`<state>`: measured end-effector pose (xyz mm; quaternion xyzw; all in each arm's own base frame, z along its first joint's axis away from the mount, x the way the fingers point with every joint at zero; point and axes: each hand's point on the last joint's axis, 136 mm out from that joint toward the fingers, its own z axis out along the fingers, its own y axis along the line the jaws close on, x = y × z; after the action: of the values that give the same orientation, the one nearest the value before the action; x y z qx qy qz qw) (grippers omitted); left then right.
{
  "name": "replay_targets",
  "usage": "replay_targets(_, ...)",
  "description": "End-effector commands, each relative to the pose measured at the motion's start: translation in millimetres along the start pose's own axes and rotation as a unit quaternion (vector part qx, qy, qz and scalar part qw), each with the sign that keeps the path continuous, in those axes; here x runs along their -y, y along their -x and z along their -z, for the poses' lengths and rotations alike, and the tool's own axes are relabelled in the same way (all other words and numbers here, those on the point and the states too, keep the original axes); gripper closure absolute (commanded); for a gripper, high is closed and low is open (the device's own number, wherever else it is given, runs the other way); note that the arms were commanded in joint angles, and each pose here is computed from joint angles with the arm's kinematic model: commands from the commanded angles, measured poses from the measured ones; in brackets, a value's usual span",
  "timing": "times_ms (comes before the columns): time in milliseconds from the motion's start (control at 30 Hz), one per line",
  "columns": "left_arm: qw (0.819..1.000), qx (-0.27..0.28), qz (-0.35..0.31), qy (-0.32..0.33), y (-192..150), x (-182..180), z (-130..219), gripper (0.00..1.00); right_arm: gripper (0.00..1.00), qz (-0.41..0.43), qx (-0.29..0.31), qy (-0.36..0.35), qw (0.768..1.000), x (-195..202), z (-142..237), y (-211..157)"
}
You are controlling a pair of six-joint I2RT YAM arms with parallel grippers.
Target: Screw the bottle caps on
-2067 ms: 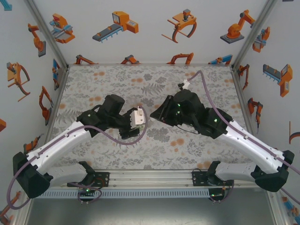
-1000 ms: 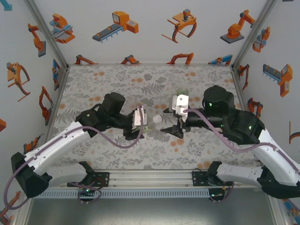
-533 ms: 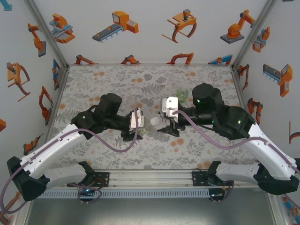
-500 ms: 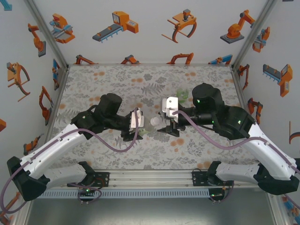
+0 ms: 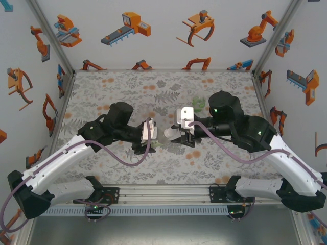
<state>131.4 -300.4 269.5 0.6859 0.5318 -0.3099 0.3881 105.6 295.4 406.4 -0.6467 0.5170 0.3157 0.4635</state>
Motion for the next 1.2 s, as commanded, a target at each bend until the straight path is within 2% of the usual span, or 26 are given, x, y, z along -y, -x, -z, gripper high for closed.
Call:
replay_targets(0, 1.0, 0.007, -0.013, -0.011, 4.5, 7.2, 3.4, 1.0, 0.57, 0.01, 0.023, 0.008, 1.0, -1.0, -0.3, 9.8)
replay_targets(500, 1.0, 0.005, -0.014, -0.013, 3.2, 8.9, 3.9, 1.0, 0.58, 0.0, 0.031, 0.009, 0.999, 2.1, -7.2, 11.3)
replay_targets(767, 1.0, 0.001, -0.015, -0.01, 1.6, 7.5, 3.3, 1.0, 0.77, -0.027, 0.025, 0.01, 0.999, 1.8, -8.0, 7.6)
replay_targets(833, 1.0, 0.0, -0.016, -0.008, 1.1, 6.6, 2.8, 1.0, 0.84, -0.057, 0.023, -0.007, 0.998, 8.0, -9.6, 5.7)
replay_targets(933, 1.0, -0.003, -0.015, 0.001, -0.1, 2.1, 1.4, 1.0, 1.0, -0.147, 0.022, -0.065, 0.987, 29.4, -12.0, -0.1)
replay_targets(1033, 1.0, -0.01, -0.013, 0.022, -3.5, -6.5, -1.0, 1.0, 1.0, -0.308, 0.032, -0.16, 0.937, 62.2, -9.9, -15.4)
replay_targets(1067, 0.999, -0.014, -0.011, 0.031, -5.4, -10.1, -2.0, 1.0, 1.0, -0.364, 0.034, -0.193, 0.91, 72.1, -6.9, -23.2)
replay_targets(1133, 0.999, -0.019, -0.009, 0.046, -8.4, -16.0, -3.3, 1.0, 1.0, -0.471, 0.033, -0.252, 0.845, 85.9, -1.6, -44.4)
replay_targets(1167, 0.998, -0.021, -0.009, 0.054, -9.6, -19.1, -3.8, 1.0, 1.0, -0.53, 0.03, -0.285, 0.798, 90.5, 2.8, -59.4)
